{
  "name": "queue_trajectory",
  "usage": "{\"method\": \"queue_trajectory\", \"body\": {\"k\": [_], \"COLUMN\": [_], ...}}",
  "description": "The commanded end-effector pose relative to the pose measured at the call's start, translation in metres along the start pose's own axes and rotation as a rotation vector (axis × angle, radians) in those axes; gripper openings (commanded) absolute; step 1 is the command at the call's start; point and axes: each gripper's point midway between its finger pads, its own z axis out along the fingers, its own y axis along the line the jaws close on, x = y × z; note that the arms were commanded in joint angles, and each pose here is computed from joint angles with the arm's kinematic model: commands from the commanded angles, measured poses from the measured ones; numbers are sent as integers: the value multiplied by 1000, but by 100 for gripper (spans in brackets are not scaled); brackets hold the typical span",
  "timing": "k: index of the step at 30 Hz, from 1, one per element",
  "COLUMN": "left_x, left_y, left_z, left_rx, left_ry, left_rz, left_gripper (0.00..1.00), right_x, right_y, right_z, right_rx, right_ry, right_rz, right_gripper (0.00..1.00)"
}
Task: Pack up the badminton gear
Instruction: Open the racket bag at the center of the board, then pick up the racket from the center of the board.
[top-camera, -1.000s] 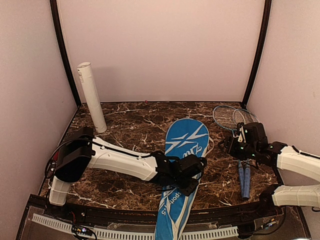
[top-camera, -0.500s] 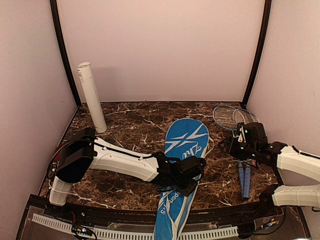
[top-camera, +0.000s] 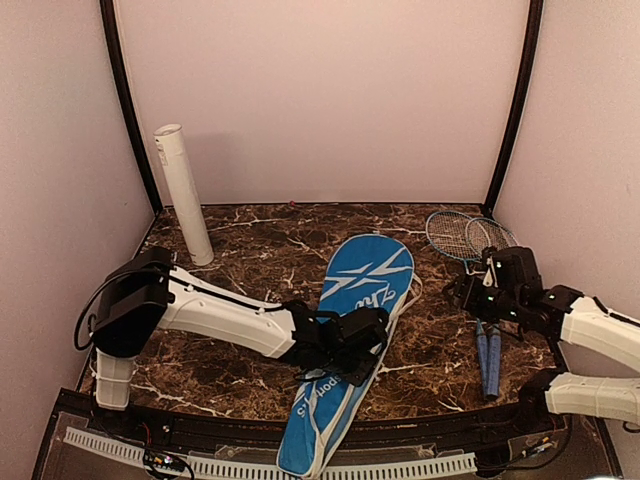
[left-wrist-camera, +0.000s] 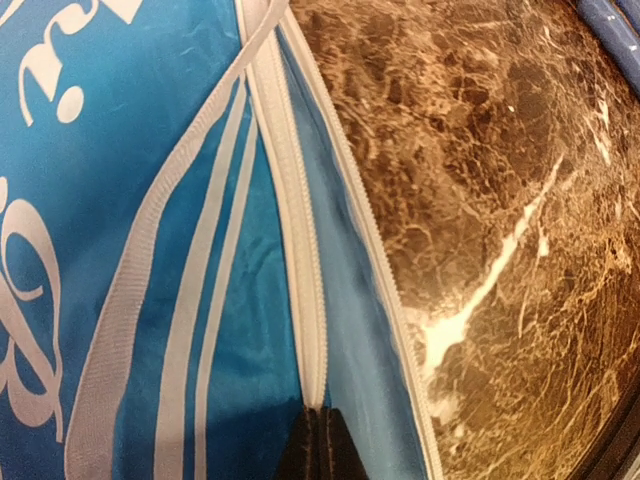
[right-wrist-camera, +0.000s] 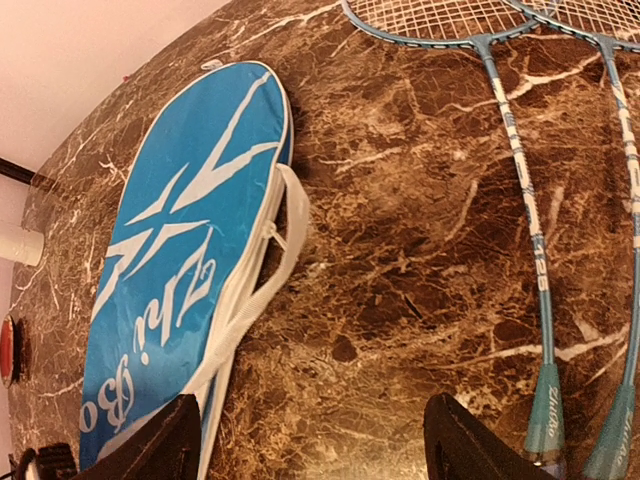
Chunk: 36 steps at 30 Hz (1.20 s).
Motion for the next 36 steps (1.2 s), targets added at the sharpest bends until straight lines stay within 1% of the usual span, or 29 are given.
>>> {"method": "queue_trajectory", "body": {"k": [1,5,8,13,21,25,28,32,36], "left_x": [-37,-51,-57,-63,-62,-61,-58,-57,-59], "left_y": [9,18,23,29,38,42,44,46,49], "left_z": [-38,-56,-67,-79,-88,-91,-91,-92,-96], "left_rx": [46,98,123,127,125,124,123,127,125], "left_ry": [-140,-205,-241,-268,-294,-300,-295,-299,-308], "left_rz": [-106,-163,-181,-187,-204,-207,-206,-211,-216], "left_gripper": [0,0,0,0,0,0,0,0,0], "right_x": [5,9,10,6,-12,-20,-24,-30,-36], "right_y": [-22,-42,-55,-82,-122,-132,-130,-133,-133], "right_z": [-11,-17,-17,-19,-22,-11,0,12,21], "right_rx": [93,167,198,294,387,334,288,289,277], "right_ry": [7,5,11,7,-55,-75,-62,-38,-38], "right_rz": [36,42,61,120,253,316,299,265,242], "right_gripper": [78,82,83,82,81,75,69,63,61]}}
